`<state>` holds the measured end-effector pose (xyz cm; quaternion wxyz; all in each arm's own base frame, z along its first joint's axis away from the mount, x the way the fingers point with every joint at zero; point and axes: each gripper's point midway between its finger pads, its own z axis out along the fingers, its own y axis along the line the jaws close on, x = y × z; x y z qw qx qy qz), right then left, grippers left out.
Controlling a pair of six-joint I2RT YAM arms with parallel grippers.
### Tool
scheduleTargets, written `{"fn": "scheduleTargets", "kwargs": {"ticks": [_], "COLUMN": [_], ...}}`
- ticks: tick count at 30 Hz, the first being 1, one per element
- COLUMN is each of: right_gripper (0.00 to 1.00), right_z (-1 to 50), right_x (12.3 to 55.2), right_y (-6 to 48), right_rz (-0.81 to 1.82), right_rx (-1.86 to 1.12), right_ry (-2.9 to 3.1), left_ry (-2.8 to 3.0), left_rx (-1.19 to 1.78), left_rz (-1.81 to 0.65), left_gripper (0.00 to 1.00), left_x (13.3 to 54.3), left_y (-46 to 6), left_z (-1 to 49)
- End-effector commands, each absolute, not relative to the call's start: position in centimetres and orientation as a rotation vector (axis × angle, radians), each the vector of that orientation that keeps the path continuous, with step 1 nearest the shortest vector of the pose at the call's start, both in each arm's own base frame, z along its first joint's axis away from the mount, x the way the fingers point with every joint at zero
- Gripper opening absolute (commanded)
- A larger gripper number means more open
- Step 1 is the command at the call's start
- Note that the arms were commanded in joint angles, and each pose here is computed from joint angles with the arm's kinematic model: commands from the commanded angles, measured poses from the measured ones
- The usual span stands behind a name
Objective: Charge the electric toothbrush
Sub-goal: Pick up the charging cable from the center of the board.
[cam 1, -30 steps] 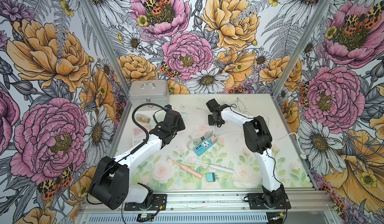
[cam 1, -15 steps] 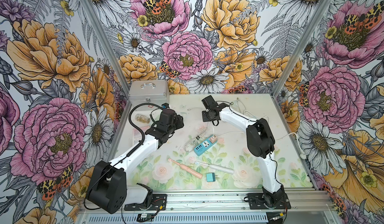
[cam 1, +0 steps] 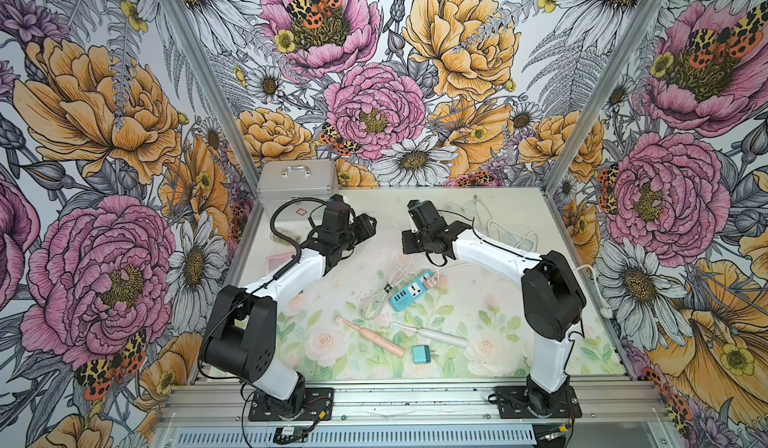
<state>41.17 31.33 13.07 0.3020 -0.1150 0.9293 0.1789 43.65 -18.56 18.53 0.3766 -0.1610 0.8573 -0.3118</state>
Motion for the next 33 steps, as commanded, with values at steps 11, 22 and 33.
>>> {"fn": "scheduleTargets", "kwargs": {"ticks": [11,22,33], "right_gripper": [0.0,0.0,0.0], "right_z": [17.1,16.9,17.1], "right_x": [42.1,42.4,43.2], "right_y": [34.7,36.2,37.8], "right_rz": [0.565,0.595,0.622], "right_rx": [-0.375,-0.424,-0.461], "right_ry": [2.308,2.298,2.277], "left_ry": [2.16,2.04,2.006], "left_rx": [-0.658,-0.672,-0.595], "left_rz": [-0.84,-0.844,-0.872], "left_gripper": [0.59,0.49,0.0], "left_x": [47.4,51.3,53.5], "left_y": [-19.3,-18.1,-18.5], "left_z": [17.1,18.8,18.7]}}
